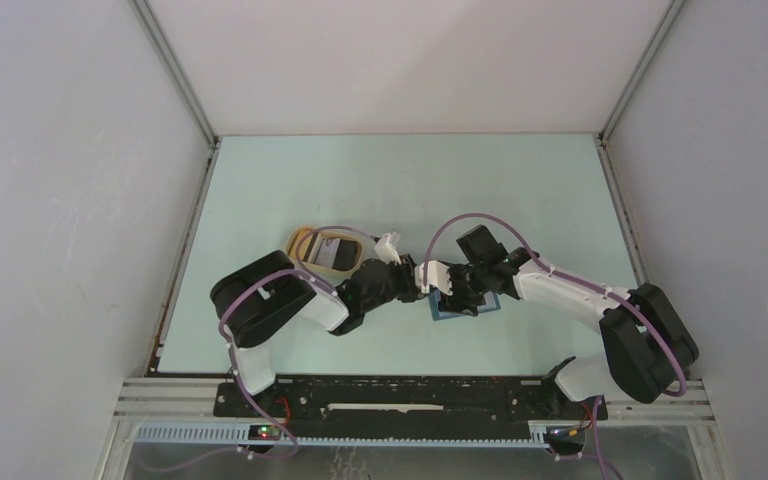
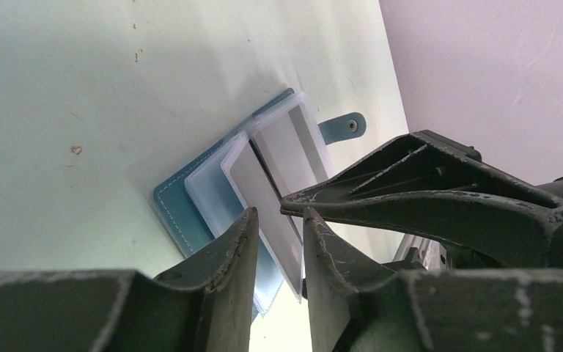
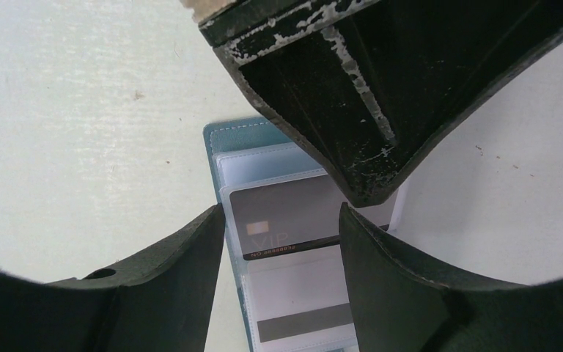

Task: Put the credit cards into the card holder
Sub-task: Turn over the card slot in the card holder.

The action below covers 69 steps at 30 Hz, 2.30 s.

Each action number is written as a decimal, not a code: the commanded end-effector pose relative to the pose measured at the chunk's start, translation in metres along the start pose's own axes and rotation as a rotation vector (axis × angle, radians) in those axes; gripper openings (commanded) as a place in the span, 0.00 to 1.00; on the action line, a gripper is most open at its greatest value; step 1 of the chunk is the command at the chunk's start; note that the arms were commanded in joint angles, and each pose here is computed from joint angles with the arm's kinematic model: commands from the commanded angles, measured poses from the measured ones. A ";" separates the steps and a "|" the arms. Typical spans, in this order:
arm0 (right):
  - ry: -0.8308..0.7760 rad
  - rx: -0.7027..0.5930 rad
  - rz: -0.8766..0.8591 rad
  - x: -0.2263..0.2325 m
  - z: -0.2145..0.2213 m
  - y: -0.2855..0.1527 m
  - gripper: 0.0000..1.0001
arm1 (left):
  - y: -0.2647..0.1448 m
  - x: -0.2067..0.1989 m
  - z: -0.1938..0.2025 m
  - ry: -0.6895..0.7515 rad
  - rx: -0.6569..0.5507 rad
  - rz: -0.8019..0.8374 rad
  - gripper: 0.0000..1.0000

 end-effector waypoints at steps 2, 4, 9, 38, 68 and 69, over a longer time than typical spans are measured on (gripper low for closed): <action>-0.006 -0.031 0.025 -0.003 -0.005 -0.007 0.67 | 0.011 -0.010 -0.009 -0.006 -0.021 0.039 0.35; -0.007 -0.032 0.026 -0.003 -0.006 -0.007 0.67 | 0.012 -0.010 -0.008 -0.007 -0.015 0.037 0.35; -0.006 -0.033 0.025 -0.003 -0.006 -0.008 0.67 | 0.014 -0.009 -0.004 -0.007 -0.002 0.022 0.35; -0.005 -0.034 0.016 -0.002 -0.006 -0.007 0.68 | -0.001 -0.011 -0.009 0.026 -0.038 0.000 0.39; -0.001 0.038 0.053 -0.004 -0.005 0.009 0.72 | -0.014 0.001 -0.002 0.044 -0.058 -0.006 0.39; 0.002 0.032 0.059 -0.005 -0.005 0.007 0.71 | -0.013 0.001 -0.002 0.042 -0.059 -0.005 0.39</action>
Point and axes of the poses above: each gripper's point midway between its finger pads, its own y axis out along the fingers, its own x axis along the line the jaws close on, z = x × y, the point moved 8 cm from there along -y, back along the fingers, and after that the axes turned 3 degrees about y, right-handed, at the moved point
